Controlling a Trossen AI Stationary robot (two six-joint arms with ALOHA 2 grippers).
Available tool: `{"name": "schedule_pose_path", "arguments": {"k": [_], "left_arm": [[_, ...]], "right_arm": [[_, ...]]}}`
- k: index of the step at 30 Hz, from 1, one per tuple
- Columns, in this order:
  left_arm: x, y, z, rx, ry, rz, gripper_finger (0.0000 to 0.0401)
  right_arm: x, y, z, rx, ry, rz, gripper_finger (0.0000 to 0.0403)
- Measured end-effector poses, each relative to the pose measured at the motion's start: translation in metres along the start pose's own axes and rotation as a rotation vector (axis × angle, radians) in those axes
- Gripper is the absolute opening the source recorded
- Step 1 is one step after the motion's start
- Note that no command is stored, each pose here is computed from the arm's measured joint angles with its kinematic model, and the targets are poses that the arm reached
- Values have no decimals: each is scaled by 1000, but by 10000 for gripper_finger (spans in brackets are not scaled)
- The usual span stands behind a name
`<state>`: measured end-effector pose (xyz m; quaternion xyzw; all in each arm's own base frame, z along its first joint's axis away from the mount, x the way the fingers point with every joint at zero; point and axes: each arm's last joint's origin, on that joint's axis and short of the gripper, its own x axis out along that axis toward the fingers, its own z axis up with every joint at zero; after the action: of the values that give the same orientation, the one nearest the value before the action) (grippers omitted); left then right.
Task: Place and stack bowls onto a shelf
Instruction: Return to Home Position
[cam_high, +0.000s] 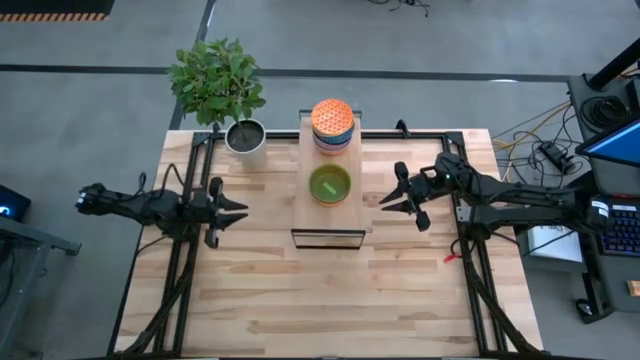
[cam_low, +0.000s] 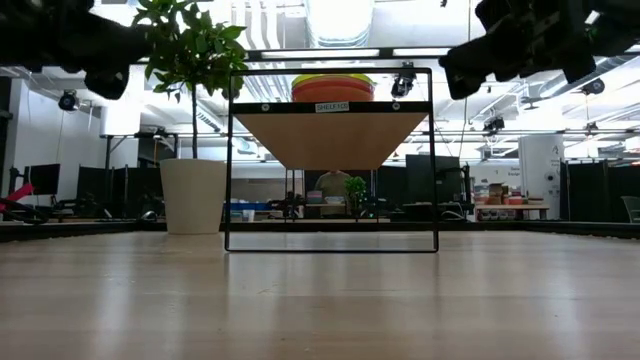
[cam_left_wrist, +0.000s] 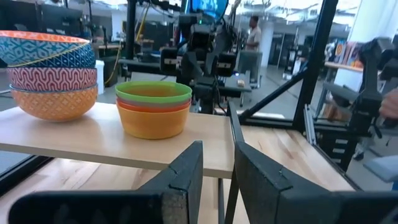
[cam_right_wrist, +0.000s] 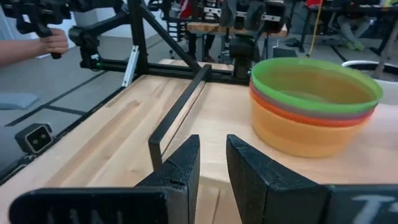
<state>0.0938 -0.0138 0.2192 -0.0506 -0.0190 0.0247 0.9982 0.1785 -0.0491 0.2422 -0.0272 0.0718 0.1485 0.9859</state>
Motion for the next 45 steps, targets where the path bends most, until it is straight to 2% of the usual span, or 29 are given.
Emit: {"name": "schedule_pose_path", "arguments": {"k": [7, 13, 25, 33, 35, 38, 40, 42, 45], "left_arm": [[-8, 4, -17, -15, -40, -3, 77], [-6, 4, -22, -56, -33, 2, 77], [-4, 4, -33, -58, 1, 6, 77], [-1, 5, -45, -94, 0, 21, 77], [-1, 6, -45, -178, 3, 48, 77], [-1, 6, -45, -414, 9, 47, 77], [-1, 6, -45, -532, 10, 48, 77], [0, 6, -46, -586, 11, 50, 77], [0, 6, -46, -589, 14, 51, 77]], "right_arm": [[-8, -6, -12, 23, -54, 34, 68], [-16, -9, -30, 45, -102, -3, 68], [-29, -10, -58, 86, -110, -59, 68], [-39, -10, -69, 75, -127, -5, 68], [-41, -11, -72, 79, -125, -12, 68], [-44, -13, -73, 95, -126, -20, 68], [-45, -12, -73, 92, -129, 1, 68], [-46, -11, -72, 73, -137, 30, 68], [-47, -10, -69, 43, -148, 46, 68]]}}
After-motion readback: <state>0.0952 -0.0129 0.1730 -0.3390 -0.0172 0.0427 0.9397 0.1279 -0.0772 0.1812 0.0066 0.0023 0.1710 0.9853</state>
